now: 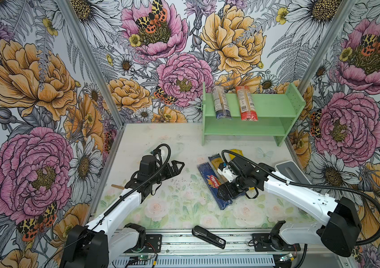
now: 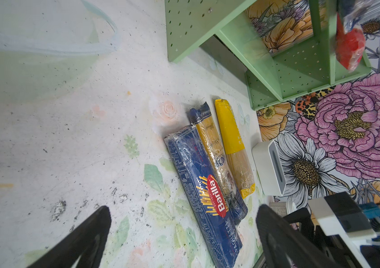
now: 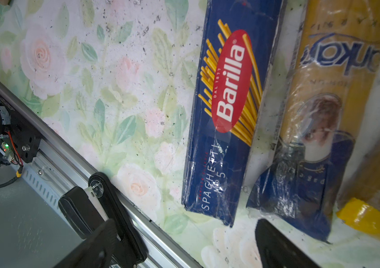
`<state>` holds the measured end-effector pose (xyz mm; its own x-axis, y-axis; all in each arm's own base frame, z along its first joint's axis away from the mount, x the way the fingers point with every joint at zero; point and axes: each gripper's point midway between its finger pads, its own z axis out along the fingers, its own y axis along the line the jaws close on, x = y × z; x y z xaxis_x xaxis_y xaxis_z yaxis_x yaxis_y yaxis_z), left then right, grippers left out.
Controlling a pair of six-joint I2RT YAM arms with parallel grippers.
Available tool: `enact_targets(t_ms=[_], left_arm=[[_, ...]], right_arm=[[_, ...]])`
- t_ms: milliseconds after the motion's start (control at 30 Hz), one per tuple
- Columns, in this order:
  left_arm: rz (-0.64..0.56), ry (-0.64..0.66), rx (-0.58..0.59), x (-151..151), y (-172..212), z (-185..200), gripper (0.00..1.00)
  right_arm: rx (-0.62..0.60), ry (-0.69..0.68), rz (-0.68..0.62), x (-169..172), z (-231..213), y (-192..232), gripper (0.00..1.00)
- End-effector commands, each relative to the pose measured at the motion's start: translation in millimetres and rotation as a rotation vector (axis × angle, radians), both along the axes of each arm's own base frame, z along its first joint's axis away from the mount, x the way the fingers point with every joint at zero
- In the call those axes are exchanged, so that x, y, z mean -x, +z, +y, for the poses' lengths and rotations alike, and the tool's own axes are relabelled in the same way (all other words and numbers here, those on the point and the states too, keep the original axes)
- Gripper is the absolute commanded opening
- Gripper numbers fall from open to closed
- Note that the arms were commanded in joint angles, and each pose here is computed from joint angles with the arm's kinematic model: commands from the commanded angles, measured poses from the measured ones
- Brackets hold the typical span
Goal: Place and organize the pasta boxes and bags onto the shelf
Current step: 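Lower the open right gripper over the Barilla box's near end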
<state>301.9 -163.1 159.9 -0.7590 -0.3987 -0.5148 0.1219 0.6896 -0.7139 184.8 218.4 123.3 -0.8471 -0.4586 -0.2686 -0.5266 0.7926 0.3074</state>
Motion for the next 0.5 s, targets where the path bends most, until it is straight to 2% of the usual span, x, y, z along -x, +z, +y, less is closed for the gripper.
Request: enact_targets(t_ms=[0, 467], left_arm=[[-0.01, 0.003, -0.014, -0.8, 0.1, -0.3, 0.99], [-0.008, 0.002, -0.017, -0.1, -0.3, 0.5, 0.99]], right_arm=[[0.033, -0.018, -0.007, -4.6, 0.6, -8.1, 0.95], [0.098, -0.044, 0.003, -6.7, 8.5, -41.3, 0.95]])
